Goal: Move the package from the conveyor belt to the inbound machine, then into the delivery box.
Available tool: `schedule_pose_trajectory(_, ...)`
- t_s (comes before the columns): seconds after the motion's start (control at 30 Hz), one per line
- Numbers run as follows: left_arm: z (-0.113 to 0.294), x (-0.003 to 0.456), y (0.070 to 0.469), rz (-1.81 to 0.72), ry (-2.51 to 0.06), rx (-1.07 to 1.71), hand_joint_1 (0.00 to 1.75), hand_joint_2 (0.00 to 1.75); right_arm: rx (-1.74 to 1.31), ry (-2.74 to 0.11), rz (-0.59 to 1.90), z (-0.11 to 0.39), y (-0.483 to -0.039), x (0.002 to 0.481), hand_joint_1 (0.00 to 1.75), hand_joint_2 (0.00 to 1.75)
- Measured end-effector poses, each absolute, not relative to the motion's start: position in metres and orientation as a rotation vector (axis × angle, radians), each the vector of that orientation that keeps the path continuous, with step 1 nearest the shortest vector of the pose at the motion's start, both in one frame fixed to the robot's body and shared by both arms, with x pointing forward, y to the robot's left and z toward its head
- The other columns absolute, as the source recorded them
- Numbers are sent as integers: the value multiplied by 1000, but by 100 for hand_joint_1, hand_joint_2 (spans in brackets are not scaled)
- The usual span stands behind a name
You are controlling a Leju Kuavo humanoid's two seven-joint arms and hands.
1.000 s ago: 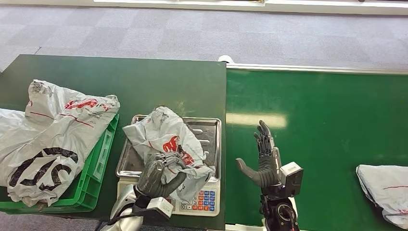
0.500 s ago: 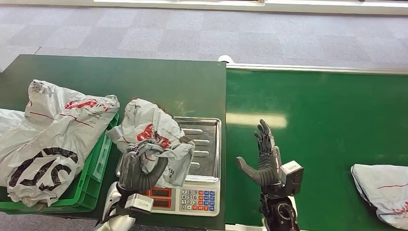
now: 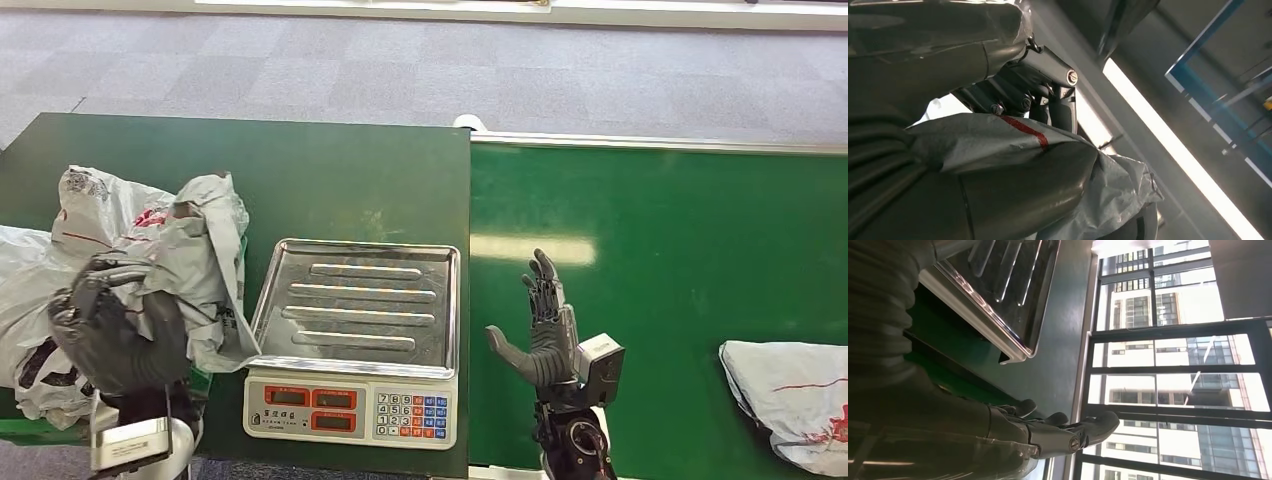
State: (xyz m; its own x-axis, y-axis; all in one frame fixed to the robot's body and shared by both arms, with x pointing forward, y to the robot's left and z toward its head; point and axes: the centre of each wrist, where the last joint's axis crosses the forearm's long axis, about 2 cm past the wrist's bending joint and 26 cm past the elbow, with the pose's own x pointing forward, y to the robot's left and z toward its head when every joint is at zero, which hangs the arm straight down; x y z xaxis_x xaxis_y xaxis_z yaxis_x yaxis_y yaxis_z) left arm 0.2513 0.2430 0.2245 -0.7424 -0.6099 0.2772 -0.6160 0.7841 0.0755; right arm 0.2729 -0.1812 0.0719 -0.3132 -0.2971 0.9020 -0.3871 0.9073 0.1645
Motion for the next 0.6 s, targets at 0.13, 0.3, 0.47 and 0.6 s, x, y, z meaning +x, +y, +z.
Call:
schedule_pose_trajectory(0.13,250,244,271,-62,-2675,1359,175,0,506,-1915,94,70,-179,272,0,175)
schedule_pose_trajectory(0.3,266,237,294,-174,-2557,1717,175,0,504,-1909,90,69,-178,272,0,175)
schedule_pose_trajectory(0.47,274,235,306,-209,-2473,1882,175,0,498,-1907,84,69,-178,271,0,175)
schedule_pose_trajectory(0.6,284,231,314,-192,-2439,1980,175,0,496,-1899,78,68,-178,270,0,175)
